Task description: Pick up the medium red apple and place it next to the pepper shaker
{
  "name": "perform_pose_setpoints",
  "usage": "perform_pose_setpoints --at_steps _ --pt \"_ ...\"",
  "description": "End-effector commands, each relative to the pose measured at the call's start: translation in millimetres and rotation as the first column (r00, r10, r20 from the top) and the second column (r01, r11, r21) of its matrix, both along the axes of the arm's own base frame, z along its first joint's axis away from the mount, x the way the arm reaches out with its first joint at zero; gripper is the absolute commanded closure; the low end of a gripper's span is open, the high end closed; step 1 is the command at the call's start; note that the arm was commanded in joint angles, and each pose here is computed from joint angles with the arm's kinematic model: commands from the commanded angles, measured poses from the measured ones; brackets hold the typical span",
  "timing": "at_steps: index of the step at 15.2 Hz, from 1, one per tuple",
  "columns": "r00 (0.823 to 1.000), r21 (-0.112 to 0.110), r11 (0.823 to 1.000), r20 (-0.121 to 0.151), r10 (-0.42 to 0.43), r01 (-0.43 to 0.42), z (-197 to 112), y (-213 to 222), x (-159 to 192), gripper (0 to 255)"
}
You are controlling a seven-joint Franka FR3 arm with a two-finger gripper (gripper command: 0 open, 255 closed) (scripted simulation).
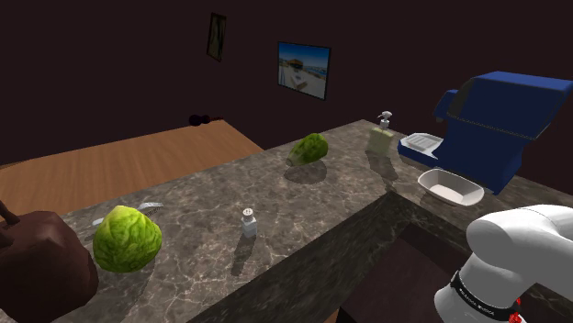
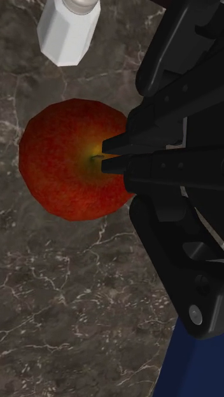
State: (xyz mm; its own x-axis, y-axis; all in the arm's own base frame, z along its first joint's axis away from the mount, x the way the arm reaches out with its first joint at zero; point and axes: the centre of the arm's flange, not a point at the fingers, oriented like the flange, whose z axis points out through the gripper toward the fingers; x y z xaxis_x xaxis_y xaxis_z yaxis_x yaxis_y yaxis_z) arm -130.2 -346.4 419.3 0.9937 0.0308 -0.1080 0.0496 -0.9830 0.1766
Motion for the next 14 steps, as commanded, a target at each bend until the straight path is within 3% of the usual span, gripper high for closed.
perform_pose_setpoints --at_steps 1,6,10,14 --pt "1.0 0.0 1.0 0.0 0.0 0.0 0.0 0.0 0.0 0" --pt "1.0 0.0 1.0 0.0 0.0 0.0 0.0 0.0 0.0 0" --pt "1.0 0.0 1.0 0.0 0.0 0.0 48.9 9.1 5.0 0" --pt "1.0 0.0 1.0 0.0 0.0 0.0 48.9 9.1 5.0 0"
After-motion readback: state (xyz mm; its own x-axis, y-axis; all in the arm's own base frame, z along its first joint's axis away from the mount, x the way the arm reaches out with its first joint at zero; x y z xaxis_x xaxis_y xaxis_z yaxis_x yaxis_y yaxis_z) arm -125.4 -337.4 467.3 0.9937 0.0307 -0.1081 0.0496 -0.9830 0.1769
